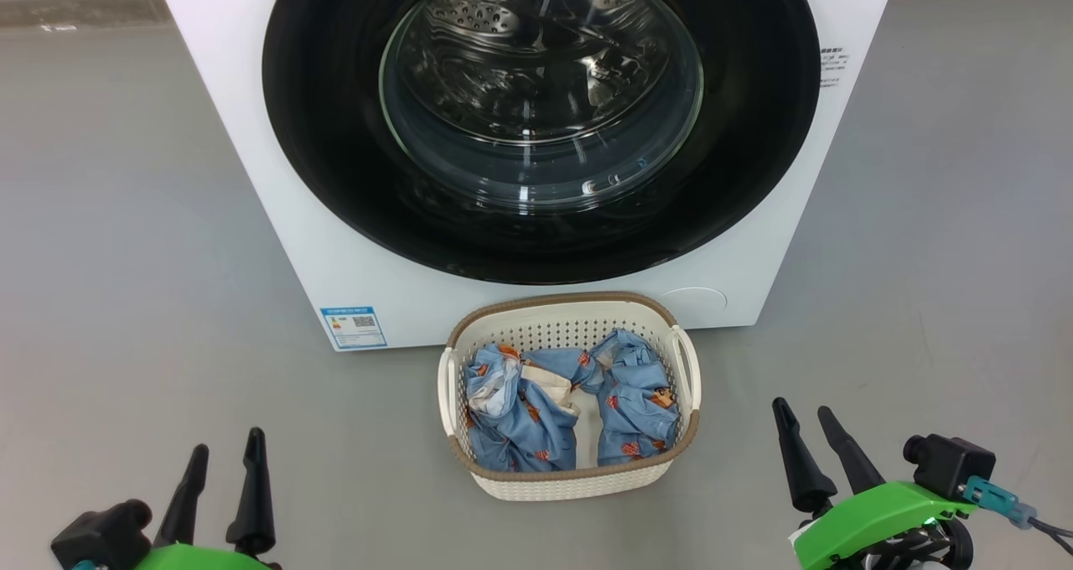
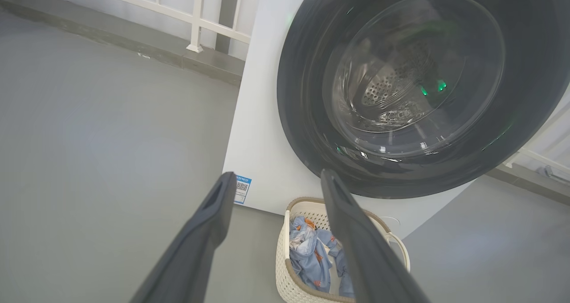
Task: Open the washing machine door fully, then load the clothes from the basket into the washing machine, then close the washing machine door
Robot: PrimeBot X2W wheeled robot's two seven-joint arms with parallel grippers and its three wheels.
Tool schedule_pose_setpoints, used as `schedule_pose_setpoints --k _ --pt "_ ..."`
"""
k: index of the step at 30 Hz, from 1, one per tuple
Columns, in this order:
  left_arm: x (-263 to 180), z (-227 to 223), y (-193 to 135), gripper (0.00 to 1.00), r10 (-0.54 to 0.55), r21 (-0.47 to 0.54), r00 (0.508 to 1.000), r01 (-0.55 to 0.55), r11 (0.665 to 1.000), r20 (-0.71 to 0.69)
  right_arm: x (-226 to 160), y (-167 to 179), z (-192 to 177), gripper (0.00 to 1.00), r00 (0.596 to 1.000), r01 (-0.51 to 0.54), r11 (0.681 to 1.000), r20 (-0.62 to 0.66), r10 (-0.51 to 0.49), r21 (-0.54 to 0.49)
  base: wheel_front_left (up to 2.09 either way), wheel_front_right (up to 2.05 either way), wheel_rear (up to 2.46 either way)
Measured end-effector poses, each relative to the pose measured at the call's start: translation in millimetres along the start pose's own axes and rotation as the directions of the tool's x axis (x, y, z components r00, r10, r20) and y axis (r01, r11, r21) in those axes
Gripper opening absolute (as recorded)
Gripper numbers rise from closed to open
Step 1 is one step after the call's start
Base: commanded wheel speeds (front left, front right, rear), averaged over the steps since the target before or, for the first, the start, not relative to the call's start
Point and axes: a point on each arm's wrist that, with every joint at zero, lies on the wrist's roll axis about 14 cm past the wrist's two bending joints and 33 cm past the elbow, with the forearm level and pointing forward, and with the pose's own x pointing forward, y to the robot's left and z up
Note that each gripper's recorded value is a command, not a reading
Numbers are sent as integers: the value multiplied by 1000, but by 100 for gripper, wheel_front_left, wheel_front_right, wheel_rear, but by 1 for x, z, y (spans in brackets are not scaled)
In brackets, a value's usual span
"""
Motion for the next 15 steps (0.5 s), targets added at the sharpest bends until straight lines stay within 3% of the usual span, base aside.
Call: schedule_pose_setpoints --k 15 --pt "0 2 -6 100 -39 149 999 36 988 16 0 4 1 100 999 -29 989 11 31 -143 0 0 0"
